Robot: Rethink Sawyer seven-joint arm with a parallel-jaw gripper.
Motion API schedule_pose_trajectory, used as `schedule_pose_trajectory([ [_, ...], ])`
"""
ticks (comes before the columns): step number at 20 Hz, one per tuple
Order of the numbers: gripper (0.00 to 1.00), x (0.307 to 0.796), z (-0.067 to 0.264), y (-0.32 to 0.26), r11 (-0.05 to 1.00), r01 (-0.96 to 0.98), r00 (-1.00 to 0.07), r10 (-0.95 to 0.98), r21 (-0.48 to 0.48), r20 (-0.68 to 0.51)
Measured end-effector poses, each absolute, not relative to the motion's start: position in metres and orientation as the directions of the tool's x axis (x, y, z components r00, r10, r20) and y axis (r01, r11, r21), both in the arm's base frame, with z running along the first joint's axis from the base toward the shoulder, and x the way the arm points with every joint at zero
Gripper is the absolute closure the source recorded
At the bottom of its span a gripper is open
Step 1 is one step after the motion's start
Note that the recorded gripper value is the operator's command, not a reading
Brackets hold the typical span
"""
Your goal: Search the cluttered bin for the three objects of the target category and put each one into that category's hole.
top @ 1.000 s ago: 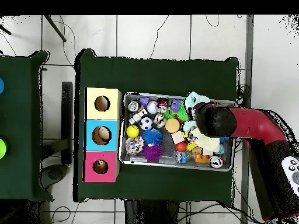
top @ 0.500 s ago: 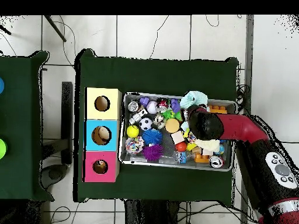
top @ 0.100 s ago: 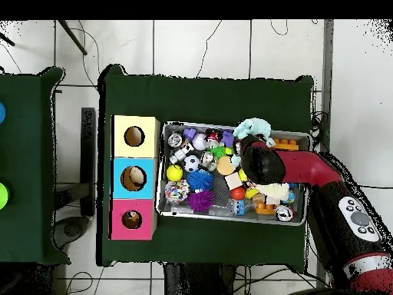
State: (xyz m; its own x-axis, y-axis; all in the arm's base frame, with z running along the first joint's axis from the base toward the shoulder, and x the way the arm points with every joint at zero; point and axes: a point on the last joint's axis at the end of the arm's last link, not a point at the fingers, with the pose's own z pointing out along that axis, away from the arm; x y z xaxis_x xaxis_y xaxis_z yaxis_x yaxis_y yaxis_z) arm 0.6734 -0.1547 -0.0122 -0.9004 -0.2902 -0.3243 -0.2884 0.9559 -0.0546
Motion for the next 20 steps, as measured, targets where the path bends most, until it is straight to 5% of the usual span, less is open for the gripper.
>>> schedule_pose_trajectory([
  [11,1.0,0.671,0.0,-0.142,0.942,-0.322,-0.893,-0.337,-0.098,-0.3],
  [20,1.0,0.65,0.07,-0.115,0.928,-0.352,-0.908,-0.37,-0.119,-0.198],
])
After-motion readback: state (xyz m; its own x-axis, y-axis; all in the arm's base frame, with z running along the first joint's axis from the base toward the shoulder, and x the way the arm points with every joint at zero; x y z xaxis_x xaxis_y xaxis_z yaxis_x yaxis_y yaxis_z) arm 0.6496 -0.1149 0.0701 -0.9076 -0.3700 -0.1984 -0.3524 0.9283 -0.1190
